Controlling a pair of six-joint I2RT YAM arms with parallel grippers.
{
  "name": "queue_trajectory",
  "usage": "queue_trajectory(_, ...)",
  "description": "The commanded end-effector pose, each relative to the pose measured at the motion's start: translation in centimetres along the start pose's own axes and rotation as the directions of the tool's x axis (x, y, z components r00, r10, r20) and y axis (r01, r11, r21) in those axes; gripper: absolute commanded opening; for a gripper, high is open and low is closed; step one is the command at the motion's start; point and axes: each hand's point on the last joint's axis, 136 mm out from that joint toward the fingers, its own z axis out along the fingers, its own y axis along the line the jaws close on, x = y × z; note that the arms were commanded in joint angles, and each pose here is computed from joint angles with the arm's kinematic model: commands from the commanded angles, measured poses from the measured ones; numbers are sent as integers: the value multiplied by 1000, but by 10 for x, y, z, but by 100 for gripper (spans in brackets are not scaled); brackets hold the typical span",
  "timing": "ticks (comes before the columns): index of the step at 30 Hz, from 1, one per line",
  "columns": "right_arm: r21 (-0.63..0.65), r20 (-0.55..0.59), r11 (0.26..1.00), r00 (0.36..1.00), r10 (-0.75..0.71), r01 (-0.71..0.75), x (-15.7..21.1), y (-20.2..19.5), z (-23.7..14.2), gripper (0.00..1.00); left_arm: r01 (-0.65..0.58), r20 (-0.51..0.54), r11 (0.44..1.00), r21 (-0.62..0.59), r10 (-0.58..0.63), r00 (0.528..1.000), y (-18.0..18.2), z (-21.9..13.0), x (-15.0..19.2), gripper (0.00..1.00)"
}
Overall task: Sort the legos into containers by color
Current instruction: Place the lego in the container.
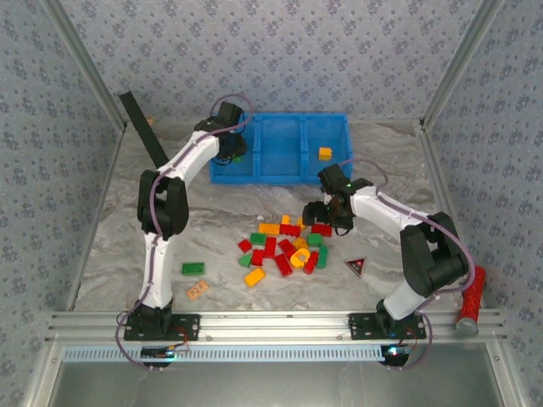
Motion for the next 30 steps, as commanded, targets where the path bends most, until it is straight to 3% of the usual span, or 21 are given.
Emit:
queue_trajectory(1,-1,-11,1000,1000,-7,7,-4,3,4,91,-17,-8,1000,-15,17,1000,1,9,-1,18)
queue_trajectory(19,108,-92,991,993,-75,85,19,-11,28,88,-14,-107,998,-61,8,994,15,55,27,19)
queue_trajectory(30,168,-99,981,991,-84,100,21,-24,32,84,-13,-125,997,-74,4,992,16,64,31,21)
